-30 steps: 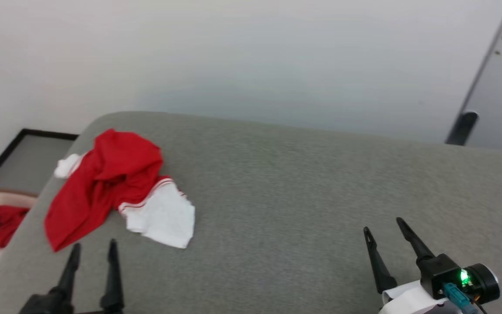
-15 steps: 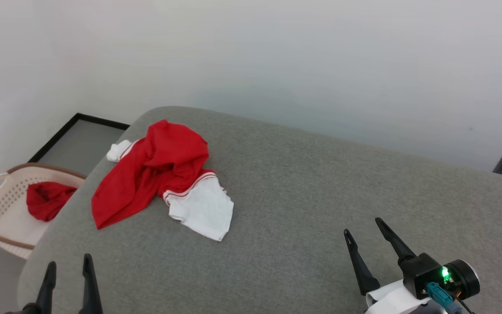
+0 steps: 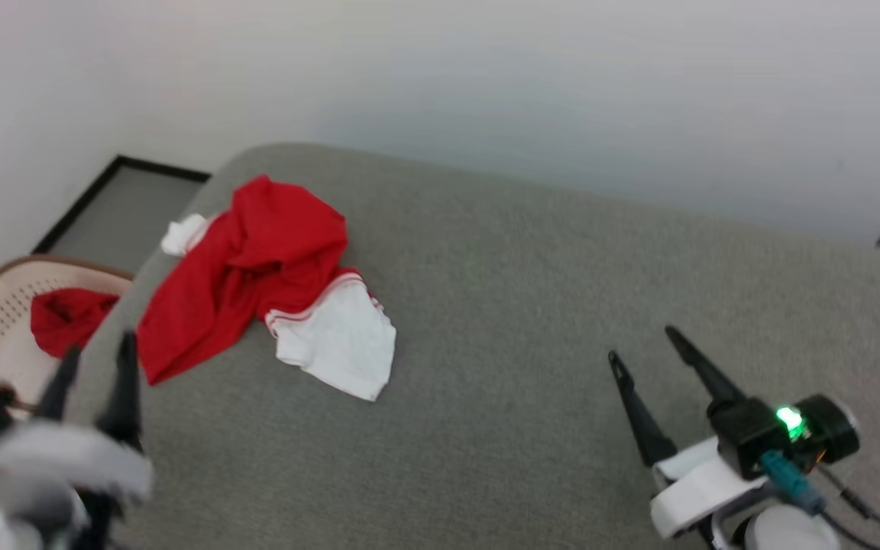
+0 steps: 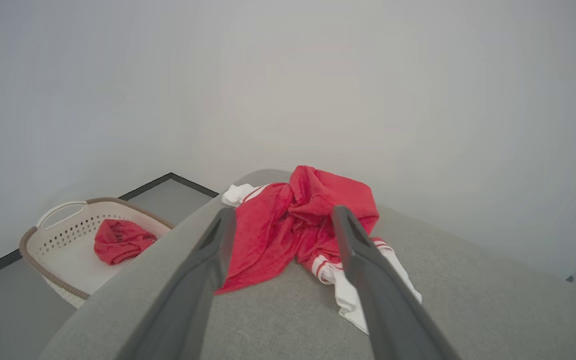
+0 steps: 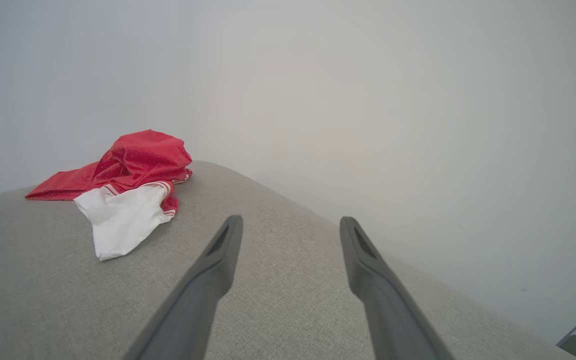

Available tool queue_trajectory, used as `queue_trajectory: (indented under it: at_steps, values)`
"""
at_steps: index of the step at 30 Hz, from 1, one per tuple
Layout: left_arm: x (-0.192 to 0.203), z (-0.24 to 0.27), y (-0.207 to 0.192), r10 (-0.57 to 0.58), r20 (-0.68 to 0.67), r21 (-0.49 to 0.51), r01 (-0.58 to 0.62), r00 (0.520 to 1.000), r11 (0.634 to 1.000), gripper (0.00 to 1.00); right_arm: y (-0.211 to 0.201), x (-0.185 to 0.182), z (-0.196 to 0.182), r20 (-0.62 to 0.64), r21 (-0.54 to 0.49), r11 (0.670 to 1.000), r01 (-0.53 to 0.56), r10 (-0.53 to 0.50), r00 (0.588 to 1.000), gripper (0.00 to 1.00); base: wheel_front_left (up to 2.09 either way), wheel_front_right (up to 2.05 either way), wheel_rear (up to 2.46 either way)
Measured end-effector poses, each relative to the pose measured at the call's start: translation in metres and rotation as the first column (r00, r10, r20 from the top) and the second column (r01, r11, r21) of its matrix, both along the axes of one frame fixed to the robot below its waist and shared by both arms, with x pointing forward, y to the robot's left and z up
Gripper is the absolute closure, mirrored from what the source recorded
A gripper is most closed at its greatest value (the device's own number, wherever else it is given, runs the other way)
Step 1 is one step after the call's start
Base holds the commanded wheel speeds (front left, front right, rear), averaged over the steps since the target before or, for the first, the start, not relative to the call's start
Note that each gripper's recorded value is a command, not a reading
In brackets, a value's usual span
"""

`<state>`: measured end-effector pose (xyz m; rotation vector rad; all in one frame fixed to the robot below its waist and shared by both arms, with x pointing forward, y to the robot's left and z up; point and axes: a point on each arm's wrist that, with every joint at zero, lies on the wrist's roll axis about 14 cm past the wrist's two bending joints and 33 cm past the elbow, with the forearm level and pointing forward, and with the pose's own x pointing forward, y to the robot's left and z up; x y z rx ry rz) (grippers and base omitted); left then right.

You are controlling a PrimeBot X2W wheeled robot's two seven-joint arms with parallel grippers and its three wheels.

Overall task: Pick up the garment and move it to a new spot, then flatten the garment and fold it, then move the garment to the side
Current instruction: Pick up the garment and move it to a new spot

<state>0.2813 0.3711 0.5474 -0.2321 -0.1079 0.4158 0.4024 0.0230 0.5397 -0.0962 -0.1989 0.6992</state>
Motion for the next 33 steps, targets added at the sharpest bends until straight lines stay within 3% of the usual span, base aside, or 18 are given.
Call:
queue_trajectory:
  at_steps: [6,13,25,33]
  values:
    - [0.061,0.017,0.005,-0.130,-0.137,-0.035,0.126,0.982,0.991,0.00,-0.017,0.028,-0.012,-0.009,-0.016,0.999,0.028,-0.029,1.000,0.00,0.00,0.00,0.00]
    - [0.126,0.010,0.012,-0.239,-0.287,-0.176,0.195,0.928,0.965,0.00,-0.037,0.054,-0.036,-0.050,-0.027,0.997,0.066,-0.068,0.996,0.00,0.00,0.00,0.00]
    - [0.190,-0.078,0.005,-0.332,-0.599,-0.366,0.120,0.729,0.923,0.00,-0.072,0.081,-0.077,-0.114,-0.056,0.989,0.134,-0.140,0.984,0.00,0.00,0.00,0.00]
    - [0.193,-0.149,-0.008,-0.361,-0.767,-0.413,0.023,0.531,0.911,0.00,-0.090,0.087,-0.103,-0.164,-0.078,0.982,0.172,-0.183,0.969,0.00,0.00,0.00,0.00]
